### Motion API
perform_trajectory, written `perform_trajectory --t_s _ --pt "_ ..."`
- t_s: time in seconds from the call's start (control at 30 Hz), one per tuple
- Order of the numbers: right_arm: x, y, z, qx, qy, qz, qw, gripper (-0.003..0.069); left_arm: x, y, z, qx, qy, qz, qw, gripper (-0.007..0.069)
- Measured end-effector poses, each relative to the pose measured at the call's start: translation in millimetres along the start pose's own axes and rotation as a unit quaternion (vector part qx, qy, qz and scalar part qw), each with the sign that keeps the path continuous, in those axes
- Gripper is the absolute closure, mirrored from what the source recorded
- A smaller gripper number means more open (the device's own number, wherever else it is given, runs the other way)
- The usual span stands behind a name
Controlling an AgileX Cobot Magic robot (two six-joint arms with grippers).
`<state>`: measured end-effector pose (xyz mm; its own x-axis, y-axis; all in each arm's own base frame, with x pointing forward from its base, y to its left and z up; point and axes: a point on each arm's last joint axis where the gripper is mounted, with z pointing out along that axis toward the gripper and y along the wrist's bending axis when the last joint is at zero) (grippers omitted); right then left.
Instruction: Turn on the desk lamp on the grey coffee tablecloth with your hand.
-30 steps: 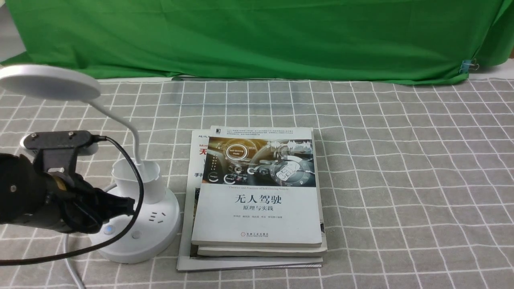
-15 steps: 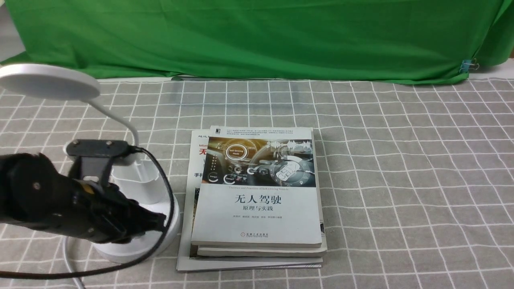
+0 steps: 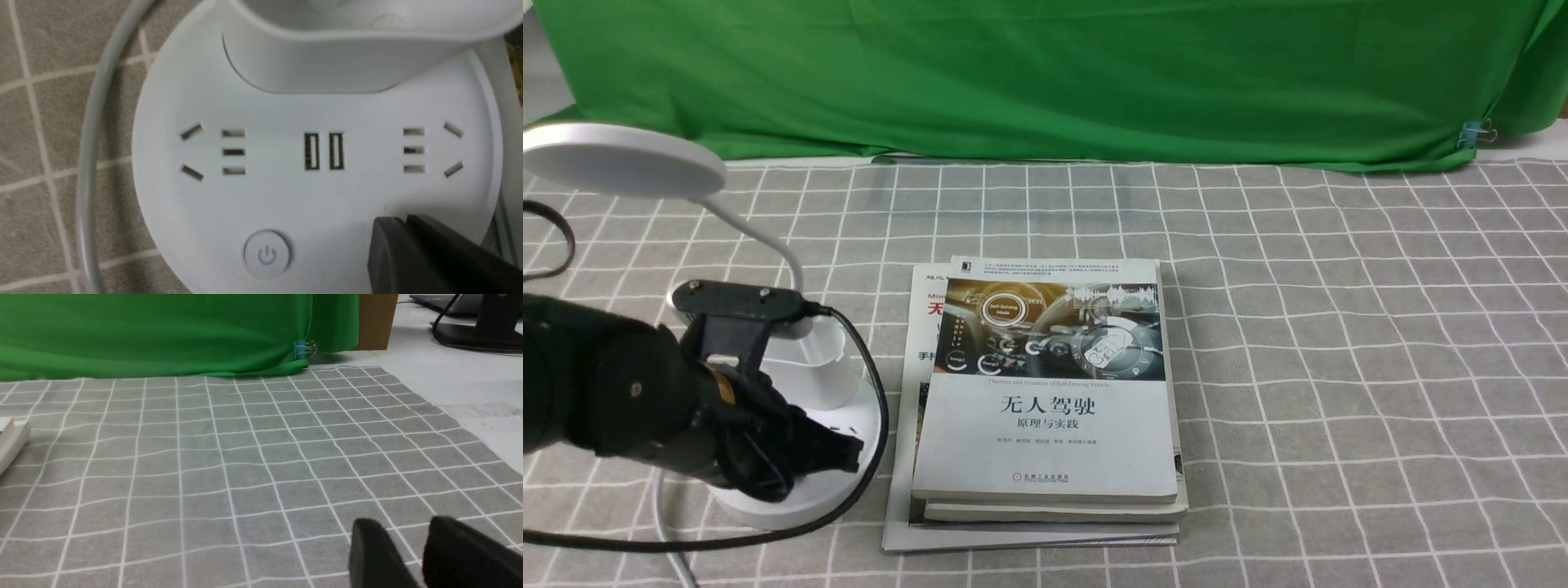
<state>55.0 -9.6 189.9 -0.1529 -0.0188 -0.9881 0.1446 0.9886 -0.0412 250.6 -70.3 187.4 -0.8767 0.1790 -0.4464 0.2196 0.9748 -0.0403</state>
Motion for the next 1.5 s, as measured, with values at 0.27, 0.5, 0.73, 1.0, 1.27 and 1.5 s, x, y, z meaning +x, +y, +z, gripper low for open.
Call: perform_trajectory --t_s 0.27,0.5,0.73,1.0,1.27,1.5 --pt "0 0 0 0.000 0.000 0.000 1.000 0.0414 -11 0 -7 -0.001 -0.014 0.005 1.000 0.0606" --pt "0 0 0 0.000 0.000 0.000 1.000 0.0414 -8 0 -2 -0.002 0.006 0.006 1.000 0.0606" --pt "0 0 0 0.000 0.000 0.000 1.000 0.0414 -2 0 14 -0.003 0.024 0.003 1.000 0.0606" --pt "0 0 0 0.000 0.000 0.000 1.000 0.0414 -4 0 7 -0.003 0.009 0.001 1.000 0.0606" --pt "0 0 0 0.000 0.000 0.000 1.000 0.0414 -7 0 -71 -0.006 -0.106 0.014 0.994 0.0606" --pt "0 0 0 0.000 0.000 0.000 1.000 0.0414 43 3 -127 -0.005 -0.154 0.023 0.988 0.0606"
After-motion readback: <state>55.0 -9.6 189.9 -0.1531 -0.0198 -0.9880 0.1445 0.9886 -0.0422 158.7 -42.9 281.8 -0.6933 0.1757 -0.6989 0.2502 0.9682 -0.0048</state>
